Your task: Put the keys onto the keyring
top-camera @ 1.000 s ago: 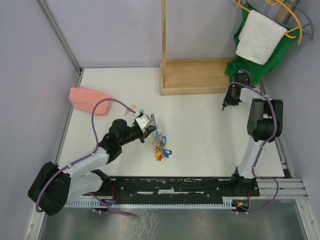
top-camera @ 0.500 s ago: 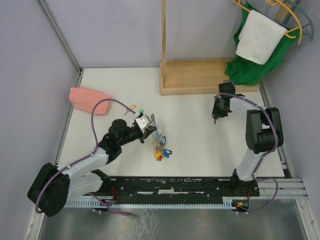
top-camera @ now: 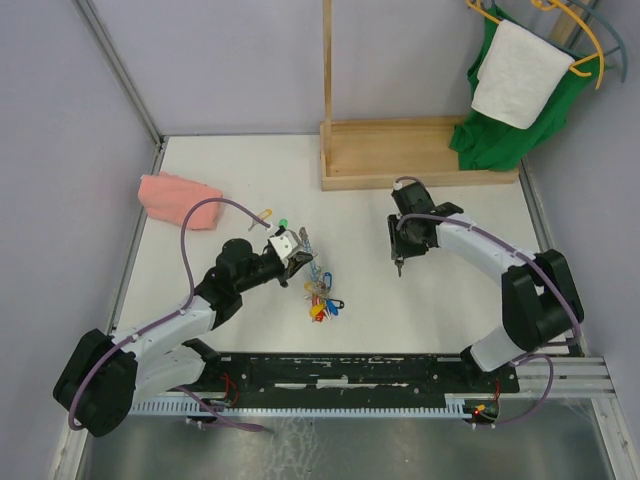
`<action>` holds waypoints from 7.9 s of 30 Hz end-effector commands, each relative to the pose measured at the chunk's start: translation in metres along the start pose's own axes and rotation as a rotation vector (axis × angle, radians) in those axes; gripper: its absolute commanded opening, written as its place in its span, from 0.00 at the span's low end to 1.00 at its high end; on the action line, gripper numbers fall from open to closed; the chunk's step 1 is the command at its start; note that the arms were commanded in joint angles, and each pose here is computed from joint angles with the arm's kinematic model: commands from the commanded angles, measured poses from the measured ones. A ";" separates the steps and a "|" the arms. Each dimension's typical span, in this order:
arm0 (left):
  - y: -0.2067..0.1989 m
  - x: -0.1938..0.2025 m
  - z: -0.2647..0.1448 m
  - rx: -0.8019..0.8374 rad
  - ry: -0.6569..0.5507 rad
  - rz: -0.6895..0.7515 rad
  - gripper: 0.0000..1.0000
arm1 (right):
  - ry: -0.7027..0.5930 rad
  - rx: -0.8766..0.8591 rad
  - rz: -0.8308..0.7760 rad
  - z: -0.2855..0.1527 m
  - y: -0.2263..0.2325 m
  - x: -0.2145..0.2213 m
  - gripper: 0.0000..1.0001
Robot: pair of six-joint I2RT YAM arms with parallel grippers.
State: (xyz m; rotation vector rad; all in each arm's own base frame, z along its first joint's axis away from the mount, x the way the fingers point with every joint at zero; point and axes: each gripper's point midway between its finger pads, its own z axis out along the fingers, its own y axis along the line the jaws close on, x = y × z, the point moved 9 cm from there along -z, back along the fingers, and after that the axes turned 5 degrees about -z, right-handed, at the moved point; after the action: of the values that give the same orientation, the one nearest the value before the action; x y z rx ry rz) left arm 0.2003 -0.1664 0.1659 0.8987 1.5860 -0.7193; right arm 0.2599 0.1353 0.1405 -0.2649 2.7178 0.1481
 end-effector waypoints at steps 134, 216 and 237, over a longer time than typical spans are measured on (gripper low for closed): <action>-0.001 -0.018 0.004 0.032 -0.061 0.001 0.03 | -0.341 -0.007 -0.189 0.021 0.036 0.056 0.16; -0.003 -0.018 0.003 0.045 -0.057 0.005 0.03 | 0.340 0.063 -0.602 0.023 0.078 -0.046 0.22; -0.003 -0.017 0.005 0.055 -0.055 0.000 0.03 | -0.273 -0.142 -0.385 0.007 0.040 0.024 0.47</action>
State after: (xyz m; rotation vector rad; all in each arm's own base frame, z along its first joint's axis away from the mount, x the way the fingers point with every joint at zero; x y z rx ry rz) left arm 0.1974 -0.1677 0.1634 0.9236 1.5920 -0.7486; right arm 0.2135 0.1661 0.1217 -0.9001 2.5086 0.1217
